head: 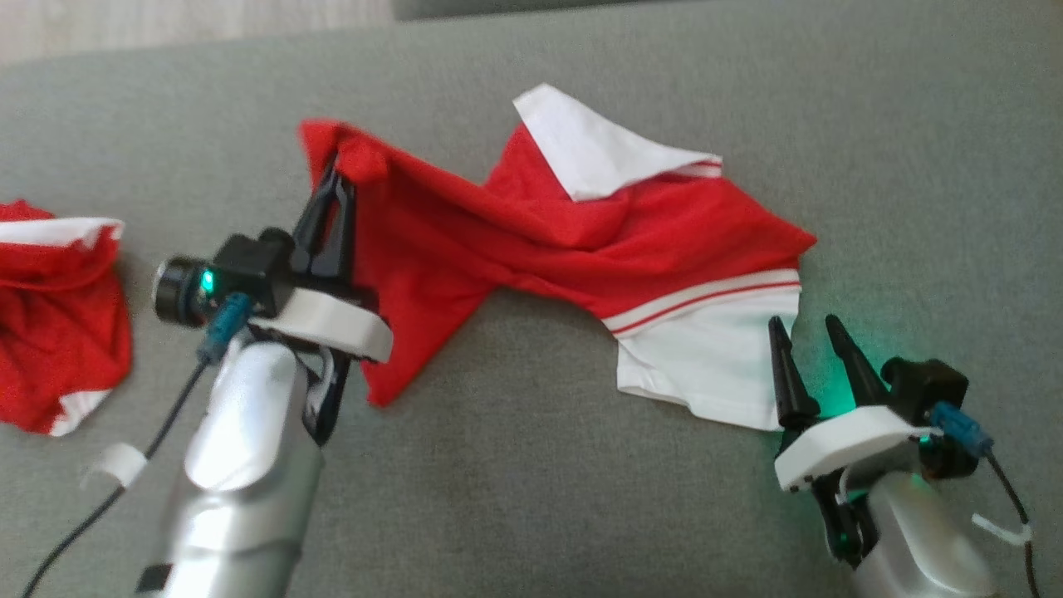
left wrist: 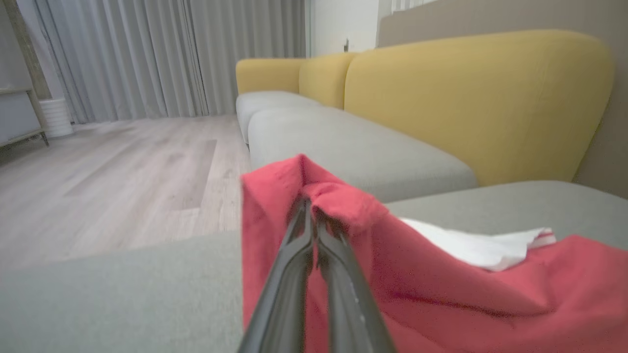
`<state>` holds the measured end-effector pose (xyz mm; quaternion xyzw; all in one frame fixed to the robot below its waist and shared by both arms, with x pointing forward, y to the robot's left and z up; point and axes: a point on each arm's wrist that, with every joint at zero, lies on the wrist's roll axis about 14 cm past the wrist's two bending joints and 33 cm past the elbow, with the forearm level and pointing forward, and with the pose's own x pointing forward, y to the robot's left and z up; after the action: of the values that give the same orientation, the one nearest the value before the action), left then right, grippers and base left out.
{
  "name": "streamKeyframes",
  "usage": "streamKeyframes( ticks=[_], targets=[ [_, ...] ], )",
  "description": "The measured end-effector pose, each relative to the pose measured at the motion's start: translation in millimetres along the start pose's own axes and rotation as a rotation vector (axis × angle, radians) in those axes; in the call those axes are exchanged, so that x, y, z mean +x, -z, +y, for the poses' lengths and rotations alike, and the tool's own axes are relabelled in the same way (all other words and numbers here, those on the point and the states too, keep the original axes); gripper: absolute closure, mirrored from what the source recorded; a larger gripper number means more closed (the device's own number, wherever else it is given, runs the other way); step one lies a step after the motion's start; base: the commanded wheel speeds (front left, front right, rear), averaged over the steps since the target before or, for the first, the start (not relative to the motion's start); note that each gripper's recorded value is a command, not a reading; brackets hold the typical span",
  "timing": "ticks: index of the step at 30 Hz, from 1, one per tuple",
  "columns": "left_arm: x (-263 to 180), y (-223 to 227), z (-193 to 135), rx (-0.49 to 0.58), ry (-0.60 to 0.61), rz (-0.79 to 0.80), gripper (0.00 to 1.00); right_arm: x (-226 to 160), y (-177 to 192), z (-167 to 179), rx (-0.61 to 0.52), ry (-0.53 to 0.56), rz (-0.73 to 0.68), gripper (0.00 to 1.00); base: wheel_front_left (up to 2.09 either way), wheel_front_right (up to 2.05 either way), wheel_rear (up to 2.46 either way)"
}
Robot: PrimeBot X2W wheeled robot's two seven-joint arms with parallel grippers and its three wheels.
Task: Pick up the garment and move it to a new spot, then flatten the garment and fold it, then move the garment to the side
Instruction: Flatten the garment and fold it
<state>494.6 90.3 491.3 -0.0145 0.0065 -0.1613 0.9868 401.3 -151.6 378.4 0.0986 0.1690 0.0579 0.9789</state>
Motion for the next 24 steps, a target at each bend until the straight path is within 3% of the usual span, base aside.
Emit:
streamKeyframes(
  ticks=[8, 11, 15, 20, 24],
  targets=[
    [0, -122, -14, 0.147, 0.111, -0.270, 1.00, -22, -6, 15, 0.019, -0.025, -0.030, 0.00, 0.00, 0.00, 0.00],
    [0, -153, -16, 0.139, 0.124, -0.329, 1.00, -27, -8, 18, 0.024, -0.028, -0.040, 0.00, 0.00, 0.00, 0.00],
    [5, -190, -11, 0.225, 0.142, -0.383, 1.00, -35, -9, 17, 0.029, -0.020, -0.050, 0.00, 0.00, 0.00, 0.00],
    [10, -197, -10, 0.227, 0.147, -0.387, 1.00, -39, -9, 11, 0.037, 0.000, -0.055, 0.00, 0.00, 0.00, 0.00],
    [0, -145, 6, 0.162, 0.105, -0.277, 1.00, -38, -7, 11, 0.054, 0.002, -0.050, 0.00, 0.00, 0.00, 0.00]
  ],
)
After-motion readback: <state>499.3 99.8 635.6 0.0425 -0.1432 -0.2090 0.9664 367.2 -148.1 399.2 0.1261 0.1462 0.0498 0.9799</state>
